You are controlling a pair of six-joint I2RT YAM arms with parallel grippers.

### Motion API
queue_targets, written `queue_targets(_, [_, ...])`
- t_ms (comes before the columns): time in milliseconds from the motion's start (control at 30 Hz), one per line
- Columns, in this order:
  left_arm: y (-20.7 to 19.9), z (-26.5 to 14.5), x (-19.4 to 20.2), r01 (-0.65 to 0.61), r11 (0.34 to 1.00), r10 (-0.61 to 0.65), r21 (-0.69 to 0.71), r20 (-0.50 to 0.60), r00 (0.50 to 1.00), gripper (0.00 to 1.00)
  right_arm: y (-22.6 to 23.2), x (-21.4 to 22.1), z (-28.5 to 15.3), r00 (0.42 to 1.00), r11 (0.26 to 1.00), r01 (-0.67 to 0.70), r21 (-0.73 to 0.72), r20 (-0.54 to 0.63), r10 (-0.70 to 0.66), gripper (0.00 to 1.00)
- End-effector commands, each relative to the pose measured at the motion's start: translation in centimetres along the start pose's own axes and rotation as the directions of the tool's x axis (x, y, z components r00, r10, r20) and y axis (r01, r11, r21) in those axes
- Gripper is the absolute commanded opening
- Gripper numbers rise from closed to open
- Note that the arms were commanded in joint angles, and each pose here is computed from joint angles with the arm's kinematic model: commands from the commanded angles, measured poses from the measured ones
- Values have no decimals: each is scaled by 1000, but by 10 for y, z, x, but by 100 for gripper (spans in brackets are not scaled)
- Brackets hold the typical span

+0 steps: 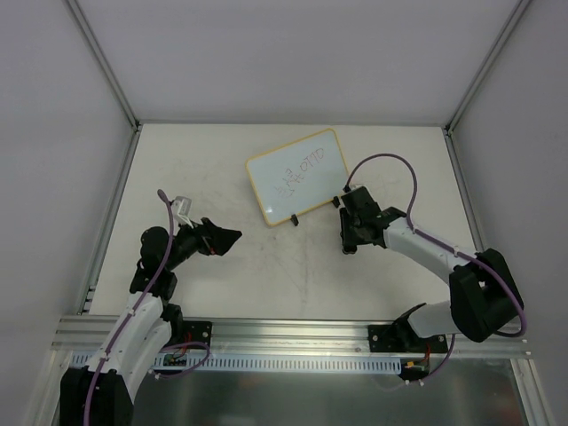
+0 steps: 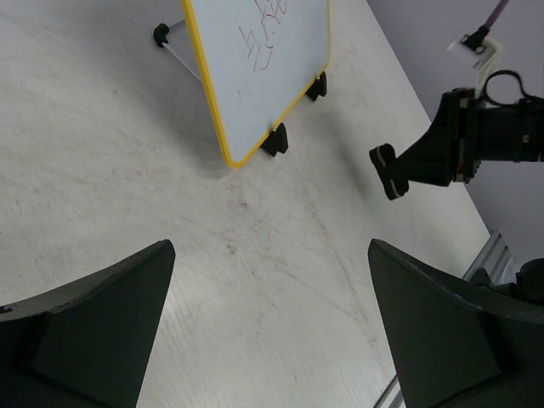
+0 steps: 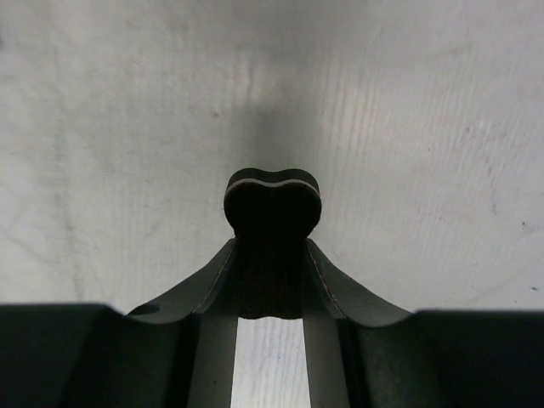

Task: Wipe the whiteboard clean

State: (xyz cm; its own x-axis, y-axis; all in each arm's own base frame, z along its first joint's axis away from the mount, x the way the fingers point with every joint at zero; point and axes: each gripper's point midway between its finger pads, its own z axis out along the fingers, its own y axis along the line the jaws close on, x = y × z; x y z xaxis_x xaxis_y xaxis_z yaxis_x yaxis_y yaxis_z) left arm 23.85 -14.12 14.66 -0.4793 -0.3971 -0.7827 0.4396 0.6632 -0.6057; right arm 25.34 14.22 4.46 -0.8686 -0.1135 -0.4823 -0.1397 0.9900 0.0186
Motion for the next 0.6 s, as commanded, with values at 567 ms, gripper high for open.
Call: queue_targets(567, [-2,71,-102,-78,996,71,33,168,983,99,81,-146,-92,937,948,165,-272,344,-64,0])
